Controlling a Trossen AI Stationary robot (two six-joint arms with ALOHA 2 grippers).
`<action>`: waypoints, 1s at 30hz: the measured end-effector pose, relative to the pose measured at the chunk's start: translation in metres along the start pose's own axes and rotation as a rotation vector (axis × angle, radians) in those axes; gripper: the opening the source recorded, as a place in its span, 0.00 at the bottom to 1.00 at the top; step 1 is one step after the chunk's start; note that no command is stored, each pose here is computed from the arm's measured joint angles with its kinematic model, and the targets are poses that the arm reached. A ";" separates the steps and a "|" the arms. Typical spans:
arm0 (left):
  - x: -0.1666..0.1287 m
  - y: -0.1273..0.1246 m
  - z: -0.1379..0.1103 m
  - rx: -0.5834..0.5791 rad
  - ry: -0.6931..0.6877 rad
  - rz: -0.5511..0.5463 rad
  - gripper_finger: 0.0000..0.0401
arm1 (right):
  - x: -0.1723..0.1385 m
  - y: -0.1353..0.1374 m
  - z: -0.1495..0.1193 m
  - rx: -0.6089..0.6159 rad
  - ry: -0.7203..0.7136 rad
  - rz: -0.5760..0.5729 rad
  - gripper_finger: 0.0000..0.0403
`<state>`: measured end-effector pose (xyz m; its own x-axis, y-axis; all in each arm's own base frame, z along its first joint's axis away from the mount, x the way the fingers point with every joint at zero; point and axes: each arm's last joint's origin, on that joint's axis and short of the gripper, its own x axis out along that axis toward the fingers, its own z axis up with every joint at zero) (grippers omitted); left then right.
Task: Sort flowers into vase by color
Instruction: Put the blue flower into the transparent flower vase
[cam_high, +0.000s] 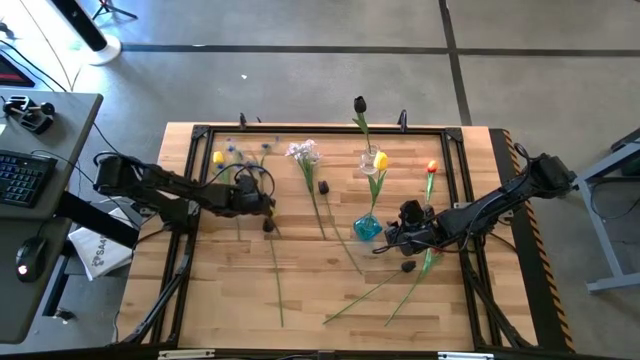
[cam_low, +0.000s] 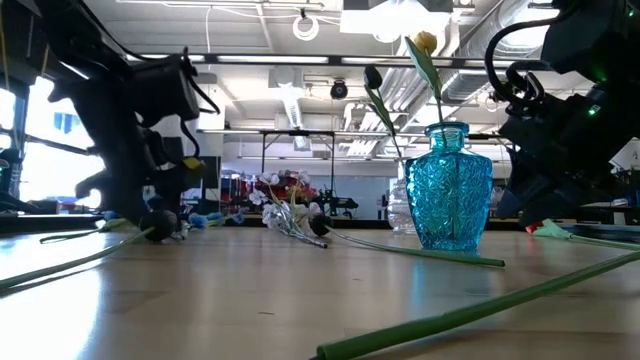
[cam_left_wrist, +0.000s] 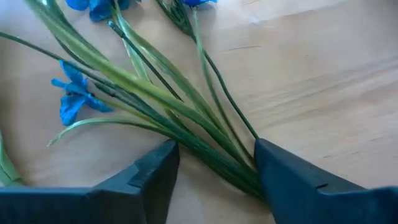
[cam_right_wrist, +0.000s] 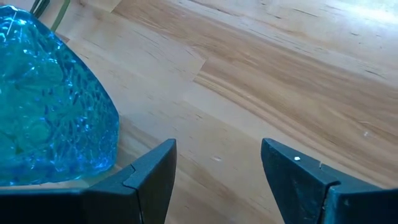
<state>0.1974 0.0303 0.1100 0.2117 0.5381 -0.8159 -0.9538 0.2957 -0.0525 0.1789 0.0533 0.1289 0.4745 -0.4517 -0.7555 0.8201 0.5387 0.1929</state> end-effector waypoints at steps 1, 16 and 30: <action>0.000 0.001 0.001 0.005 0.003 -0.001 0.46 | 0.000 0.000 0.000 0.000 0.001 0.000 0.58; -0.007 0.004 0.022 0.067 -0.098 -0.042 0.01 | -0.029 -0.001 0.011 -0.011 -0.103 0.127 0.58; -0.091 0.008 0.056 0.114 -0.543 -0.334 0.00 | -0.095 -0.003 0.035 -0.047 -0.451 0.426 0.58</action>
<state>0.1820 0.0279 0.2157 0.5991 0.7165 -0.3574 -0.7958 0.5819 -0.1674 0.1426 0.0696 0.2221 0.8538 -0.4406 -0.2772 0.5188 0.7638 0.3839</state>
